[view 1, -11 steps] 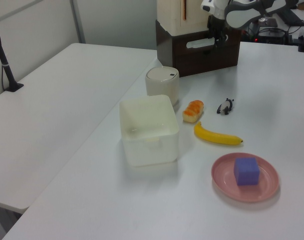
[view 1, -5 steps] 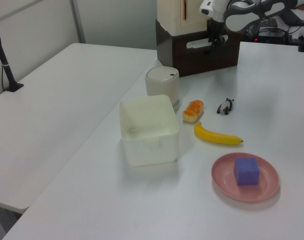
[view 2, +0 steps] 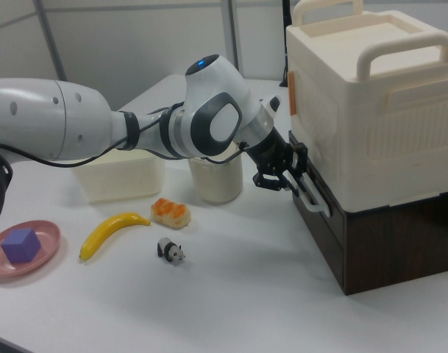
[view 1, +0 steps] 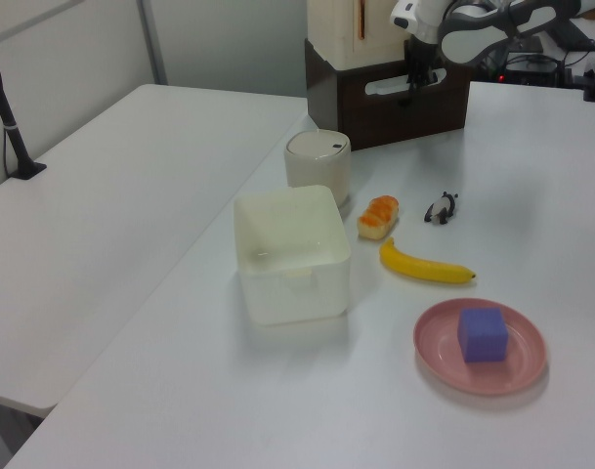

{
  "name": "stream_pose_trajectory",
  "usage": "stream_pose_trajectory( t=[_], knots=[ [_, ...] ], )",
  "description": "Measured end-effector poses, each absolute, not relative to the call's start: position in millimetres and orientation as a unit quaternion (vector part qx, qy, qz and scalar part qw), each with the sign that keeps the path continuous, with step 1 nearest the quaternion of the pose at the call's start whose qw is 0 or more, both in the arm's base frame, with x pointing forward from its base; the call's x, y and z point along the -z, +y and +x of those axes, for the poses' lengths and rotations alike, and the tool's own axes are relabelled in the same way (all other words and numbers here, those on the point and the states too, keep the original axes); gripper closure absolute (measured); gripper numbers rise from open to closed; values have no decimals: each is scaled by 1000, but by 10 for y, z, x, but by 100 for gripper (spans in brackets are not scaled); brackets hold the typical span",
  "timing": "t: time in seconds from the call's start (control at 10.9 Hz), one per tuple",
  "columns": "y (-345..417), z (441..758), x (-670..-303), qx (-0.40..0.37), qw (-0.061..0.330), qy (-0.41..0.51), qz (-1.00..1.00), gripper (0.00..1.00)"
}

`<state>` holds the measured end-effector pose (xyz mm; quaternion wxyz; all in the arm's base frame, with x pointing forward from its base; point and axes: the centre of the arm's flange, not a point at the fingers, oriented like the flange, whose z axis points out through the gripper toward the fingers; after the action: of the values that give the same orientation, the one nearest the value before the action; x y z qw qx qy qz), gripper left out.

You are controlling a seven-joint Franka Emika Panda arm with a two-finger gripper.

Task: Slide the drawer open
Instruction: 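Pull the gripped handle outward to slide the drawer open, then open the gripper and lift it away from the drawer handle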

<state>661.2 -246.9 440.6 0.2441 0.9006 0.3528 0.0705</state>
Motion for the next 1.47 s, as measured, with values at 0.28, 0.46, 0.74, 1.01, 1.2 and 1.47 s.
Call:
stream_pose_trajectory(
  t=[0.28, 0.46, 0.74, 1.01, 1.2, 1.47],
  knots=[
    [-2468, 6612, -4405, -73, 243, 342, 905, 86],
    [-2445, 6601, -4402, -74, 241, 338, 907, 86],
    [-2346, 6519, -4408, -75, 234, 333, 910, 86],
    [-2198, 6396, -4412, -75, 226, 329, 914, 86],
    [-2129, 6340, -4413, -75, 222, 326, 916, 86],
    [-2053, 6275, -4414, -75, 218, 325, 917, 86]
  ],
)
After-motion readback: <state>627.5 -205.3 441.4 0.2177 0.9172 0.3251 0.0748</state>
